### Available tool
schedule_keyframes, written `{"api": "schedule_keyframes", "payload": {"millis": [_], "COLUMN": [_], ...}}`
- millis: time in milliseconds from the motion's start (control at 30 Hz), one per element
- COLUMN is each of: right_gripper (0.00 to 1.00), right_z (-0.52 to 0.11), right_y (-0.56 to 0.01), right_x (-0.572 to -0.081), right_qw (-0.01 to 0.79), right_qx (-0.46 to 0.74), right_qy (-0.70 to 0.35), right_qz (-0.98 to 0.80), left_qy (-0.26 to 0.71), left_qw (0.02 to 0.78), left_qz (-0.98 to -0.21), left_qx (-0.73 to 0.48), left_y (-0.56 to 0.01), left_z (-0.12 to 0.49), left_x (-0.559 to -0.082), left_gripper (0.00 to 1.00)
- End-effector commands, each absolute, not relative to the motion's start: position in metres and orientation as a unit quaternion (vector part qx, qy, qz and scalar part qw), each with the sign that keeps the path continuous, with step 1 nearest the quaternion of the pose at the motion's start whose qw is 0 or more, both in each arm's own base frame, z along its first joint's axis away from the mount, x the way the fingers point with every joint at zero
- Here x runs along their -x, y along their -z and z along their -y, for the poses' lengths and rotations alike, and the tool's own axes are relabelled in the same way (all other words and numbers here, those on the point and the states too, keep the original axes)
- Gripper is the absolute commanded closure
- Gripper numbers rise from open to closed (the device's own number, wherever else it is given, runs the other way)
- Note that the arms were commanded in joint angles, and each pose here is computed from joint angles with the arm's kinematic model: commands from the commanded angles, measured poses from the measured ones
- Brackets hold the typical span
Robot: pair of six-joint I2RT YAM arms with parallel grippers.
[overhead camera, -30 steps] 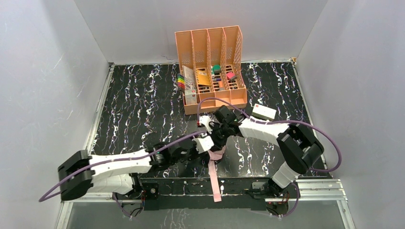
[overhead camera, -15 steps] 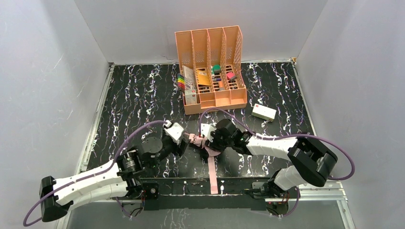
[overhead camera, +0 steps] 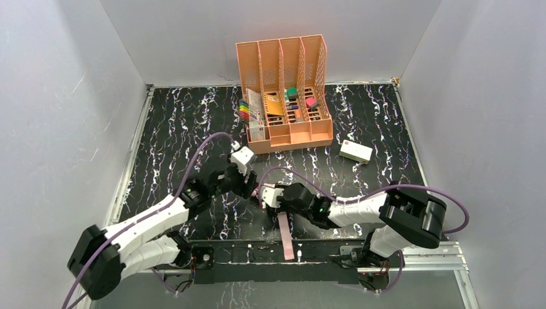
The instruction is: Put away the umbrella
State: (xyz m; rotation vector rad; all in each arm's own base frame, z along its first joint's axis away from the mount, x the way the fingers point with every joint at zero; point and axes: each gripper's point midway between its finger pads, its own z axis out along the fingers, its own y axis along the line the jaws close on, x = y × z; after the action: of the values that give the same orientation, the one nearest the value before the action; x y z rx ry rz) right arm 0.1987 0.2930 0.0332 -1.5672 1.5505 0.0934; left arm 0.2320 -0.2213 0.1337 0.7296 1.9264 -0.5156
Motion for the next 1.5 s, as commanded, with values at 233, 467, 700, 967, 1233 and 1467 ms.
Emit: {"api": "schedule_keyframes", "payload": {"millis": [233,467,700,967,1233,1467], "right_gripper": [0.72,0.71,0.71,0.70,0.70,0.71], "right_z": [-0.252,-0.251,-0.262,-0.273,-0.281,-0.289], "right_y": [0.007,0.012,0.008,-0.001,-0.010,-0.016], "right_x": [-0.164,-0.162,-0.168,-0.171,-0.176,-0.178], "right_qw": [0.413,0.409,0.429,0.450,0.467,0.481], "right_qx": [0.726,0.750,0.752,0.749,0.737,0.726], "right_qy": [0.010,0.015,0.025,0.025,0.027,0.019], "right_qz": [-0.550,-0.520,-0.500,-0.485,-0.488,-0.491], "left_qy": [0.374,0.421,0.448,0.455,0.430,0.400], "left_qw": [0.348,0.273,0.209,0.181,0.138,0.113], "left_qz": [-0.723,-0.721,-0.731,-0.734,-0.749,-0.762], "left_qx": [-0.465,-0.478,-0.470,-0.471,-0.485,-0.496], "left_y": [-0.122,-0.102,-0.080,-0.063,-0.032,-0.011], "left_z": [0.272,0.270,0.275,0.276,0.278,0.274], "left_x": [-0.216,-0.213,-0.206,-0.200,-0.190,-0.184], "left_gripper": [0.35,0.32,0.30,0.29,0.29,0.42]}}
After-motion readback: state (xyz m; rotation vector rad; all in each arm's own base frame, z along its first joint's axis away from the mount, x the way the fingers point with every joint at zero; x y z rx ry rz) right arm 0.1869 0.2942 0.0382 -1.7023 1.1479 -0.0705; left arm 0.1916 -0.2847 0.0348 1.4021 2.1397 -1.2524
